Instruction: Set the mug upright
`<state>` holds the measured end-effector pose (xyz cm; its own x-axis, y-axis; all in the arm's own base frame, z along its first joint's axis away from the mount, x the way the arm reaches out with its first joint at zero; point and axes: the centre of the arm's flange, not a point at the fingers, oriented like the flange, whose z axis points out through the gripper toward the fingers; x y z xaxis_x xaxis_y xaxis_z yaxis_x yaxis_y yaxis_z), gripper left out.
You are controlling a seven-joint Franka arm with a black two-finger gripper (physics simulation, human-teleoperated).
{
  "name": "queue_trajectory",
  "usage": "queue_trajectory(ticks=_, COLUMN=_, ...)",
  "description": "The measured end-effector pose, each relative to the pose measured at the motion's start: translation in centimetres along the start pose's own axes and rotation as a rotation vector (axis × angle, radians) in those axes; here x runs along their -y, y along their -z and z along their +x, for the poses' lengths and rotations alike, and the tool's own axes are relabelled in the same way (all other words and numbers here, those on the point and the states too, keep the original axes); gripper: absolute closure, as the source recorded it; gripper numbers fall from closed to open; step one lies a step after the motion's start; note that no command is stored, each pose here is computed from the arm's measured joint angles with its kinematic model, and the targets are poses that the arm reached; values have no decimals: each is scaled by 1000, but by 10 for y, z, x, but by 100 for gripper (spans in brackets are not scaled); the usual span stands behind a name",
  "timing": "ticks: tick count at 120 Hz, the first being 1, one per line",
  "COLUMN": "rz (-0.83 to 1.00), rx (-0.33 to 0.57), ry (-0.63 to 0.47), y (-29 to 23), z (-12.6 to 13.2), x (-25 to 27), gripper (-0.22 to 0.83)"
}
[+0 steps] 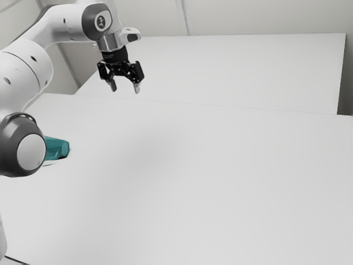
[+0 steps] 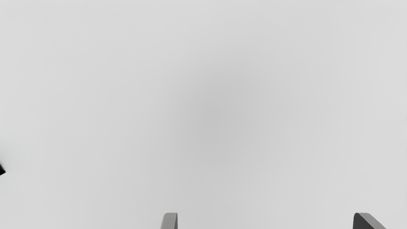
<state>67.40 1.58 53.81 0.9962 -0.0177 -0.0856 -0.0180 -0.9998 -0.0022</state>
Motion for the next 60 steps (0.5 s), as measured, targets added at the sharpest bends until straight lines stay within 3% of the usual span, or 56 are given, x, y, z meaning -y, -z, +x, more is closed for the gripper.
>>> queue_trajectory(ticks=21, rz=2, rx=-26, ry=12, y=1, z=2, x=9, gripper=0)
queue_trajectory(ticks=32, rz=16, rx=-32, ry=73, y=-1, z=-2, x=31, gripper=0)
queue_trajectory(ticks=43, rz=-12, rx=-36, ry=211, y=0, z=-16, x=109, gripper=0)
queue_trajectory(ticks=60, rz=-102, rx=-25, ry=406, y=-6, z=-62, x=241, gripper=0)
